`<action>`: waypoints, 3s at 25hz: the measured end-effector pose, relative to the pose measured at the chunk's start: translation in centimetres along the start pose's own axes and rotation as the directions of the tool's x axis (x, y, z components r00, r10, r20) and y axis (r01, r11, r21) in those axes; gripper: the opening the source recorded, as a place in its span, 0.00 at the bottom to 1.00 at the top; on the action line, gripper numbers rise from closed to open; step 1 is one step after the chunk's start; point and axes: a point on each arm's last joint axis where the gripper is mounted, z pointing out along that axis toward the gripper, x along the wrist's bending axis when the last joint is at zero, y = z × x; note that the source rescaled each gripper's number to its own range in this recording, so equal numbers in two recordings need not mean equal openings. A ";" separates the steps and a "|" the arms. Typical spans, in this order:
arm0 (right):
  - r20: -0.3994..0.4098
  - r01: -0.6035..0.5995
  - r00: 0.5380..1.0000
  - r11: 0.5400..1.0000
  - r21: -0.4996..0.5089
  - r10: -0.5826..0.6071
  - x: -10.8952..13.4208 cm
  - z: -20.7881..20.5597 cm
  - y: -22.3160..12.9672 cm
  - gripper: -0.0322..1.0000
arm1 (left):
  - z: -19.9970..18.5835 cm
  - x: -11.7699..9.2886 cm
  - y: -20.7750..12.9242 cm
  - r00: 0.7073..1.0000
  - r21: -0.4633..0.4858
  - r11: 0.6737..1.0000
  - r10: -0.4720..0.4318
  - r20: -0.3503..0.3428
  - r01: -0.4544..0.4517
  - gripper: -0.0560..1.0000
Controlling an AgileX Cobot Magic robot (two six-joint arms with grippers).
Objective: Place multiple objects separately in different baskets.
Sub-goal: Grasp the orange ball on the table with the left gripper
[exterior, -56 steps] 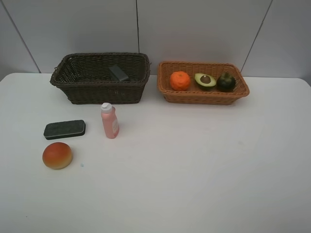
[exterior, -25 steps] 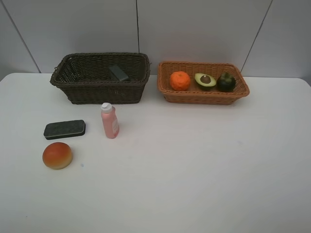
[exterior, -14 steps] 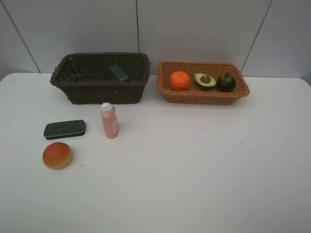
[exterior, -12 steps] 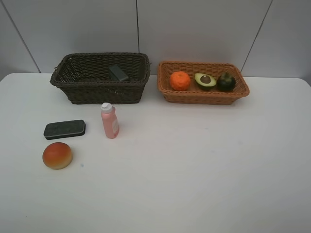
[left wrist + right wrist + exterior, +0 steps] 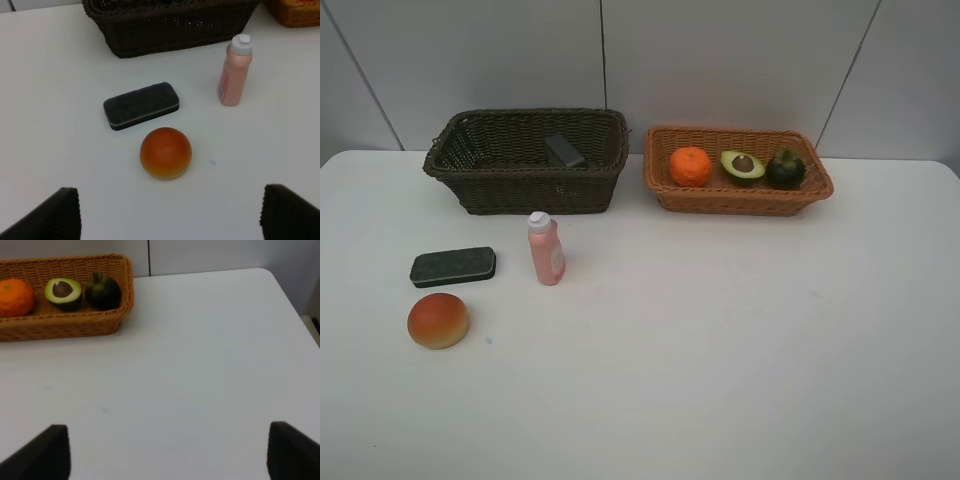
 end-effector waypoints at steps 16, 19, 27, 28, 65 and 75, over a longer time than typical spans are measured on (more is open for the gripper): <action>0.002 0.001 1.000 1.000 0.000 -0.001 0.0 0.0 0.0 0.98 | 0.0 0.0 0.0 1.000 0.000 1.000 0.000 0.000 0.000 0.85; 0.002 0.001 1.000 1.000 0.000 -0.001 0.0 0.0 0.0 0.98 | 0.0 0.0 0.0 1.000 0.000 1.000 0.000 0.000 0.000 0.85; 0.002 0.001 1.000 1.000 0.000 -0.001 0.0 0.0 0.0 0.98 | 0.0 0.0 0.0 1.000 0.000 1.000 0.000 0.000 0.000 0.85; 0.002 0.001 1.000 1.000 0.000 -0.001 0.0 0.0 0.0 0.98 | 0.0 0.0 0.0 1.000 0.000 1.000 0.000 0.000 0.000 0.85; 0.003 0.002 1.000 1.000 0.000 -0.002 0.0 0.0 0.0 0.98 | 3.1 0.9 8.2 1.000 0.195 0.981 -0.012 -0.029 0.017 0.85; 0.003 0.002 1.000 1.000 0.000 -0.002 0.0 0.0 0.0 0.98 | 13.4 1.5 11.2 0.998 0.491 0.869 -0.063 0.003 0.054 0.85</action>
